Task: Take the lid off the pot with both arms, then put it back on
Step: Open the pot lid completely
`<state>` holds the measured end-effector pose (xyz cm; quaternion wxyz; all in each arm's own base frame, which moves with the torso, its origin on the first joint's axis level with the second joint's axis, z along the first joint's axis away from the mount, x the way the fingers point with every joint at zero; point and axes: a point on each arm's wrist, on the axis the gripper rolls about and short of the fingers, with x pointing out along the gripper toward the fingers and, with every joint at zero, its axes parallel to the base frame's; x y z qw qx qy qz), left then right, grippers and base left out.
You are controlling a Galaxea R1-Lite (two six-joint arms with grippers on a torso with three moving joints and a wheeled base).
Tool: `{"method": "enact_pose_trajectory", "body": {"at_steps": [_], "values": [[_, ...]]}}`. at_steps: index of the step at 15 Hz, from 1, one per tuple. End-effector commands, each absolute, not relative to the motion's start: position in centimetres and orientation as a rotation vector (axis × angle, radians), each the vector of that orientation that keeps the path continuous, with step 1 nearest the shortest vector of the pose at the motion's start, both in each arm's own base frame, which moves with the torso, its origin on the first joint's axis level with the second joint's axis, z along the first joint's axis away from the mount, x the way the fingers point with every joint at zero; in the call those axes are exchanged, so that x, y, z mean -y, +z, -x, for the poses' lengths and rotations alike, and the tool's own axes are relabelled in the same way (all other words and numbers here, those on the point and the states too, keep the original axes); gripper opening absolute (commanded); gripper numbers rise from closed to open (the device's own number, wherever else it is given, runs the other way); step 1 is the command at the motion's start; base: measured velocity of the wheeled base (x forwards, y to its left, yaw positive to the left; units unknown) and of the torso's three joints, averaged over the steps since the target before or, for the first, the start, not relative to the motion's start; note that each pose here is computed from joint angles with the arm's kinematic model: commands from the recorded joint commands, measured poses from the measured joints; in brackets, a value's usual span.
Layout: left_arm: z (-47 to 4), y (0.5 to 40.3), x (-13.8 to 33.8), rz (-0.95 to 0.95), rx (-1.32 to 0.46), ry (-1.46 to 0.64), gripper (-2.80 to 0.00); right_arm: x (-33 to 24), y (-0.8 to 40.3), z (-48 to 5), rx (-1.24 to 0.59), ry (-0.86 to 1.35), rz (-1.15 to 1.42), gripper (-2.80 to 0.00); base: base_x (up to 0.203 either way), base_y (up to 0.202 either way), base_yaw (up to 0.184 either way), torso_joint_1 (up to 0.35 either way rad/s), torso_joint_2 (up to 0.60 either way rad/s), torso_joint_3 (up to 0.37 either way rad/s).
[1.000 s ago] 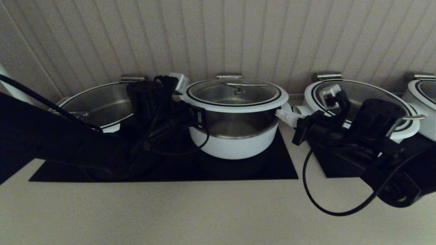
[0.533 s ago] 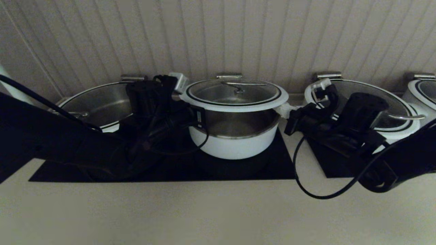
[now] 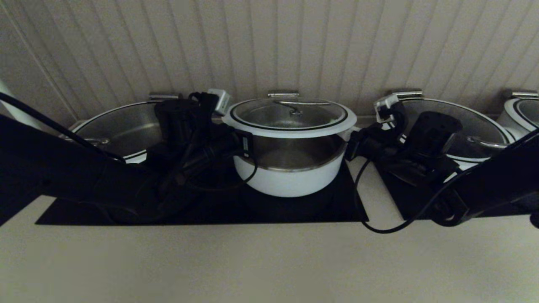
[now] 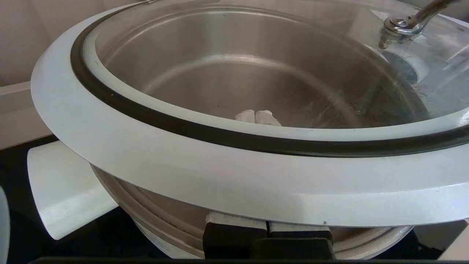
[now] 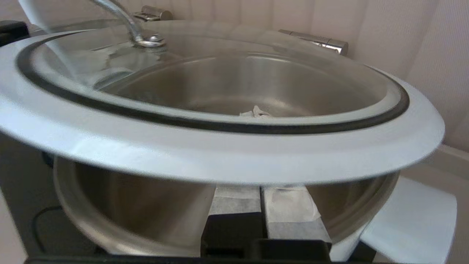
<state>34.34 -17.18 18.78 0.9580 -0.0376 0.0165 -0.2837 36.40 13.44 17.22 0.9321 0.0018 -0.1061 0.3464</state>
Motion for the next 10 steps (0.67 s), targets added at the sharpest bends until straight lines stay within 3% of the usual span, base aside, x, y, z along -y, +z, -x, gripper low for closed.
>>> {"method": "enact_pose_trajectory", "body": {"at_steps": [1,10], "values": [[-34.3,18.9,17.1,0.078,-0.028,-0.575,-2.80,-13.7,17.3,-37.1,0.236,0.711,-0.003,-2.80,0.000,0.000,0.000,0.000,0.00,0.000],[-34.1,18.9,16.5,0.073,-0.033,-0.562,-2.80,-14.0,19.0,-38.9,0.274,0.702,0.002,-2.80,0.000,0.000,0.000,0.000,0.00,0.000]]}}
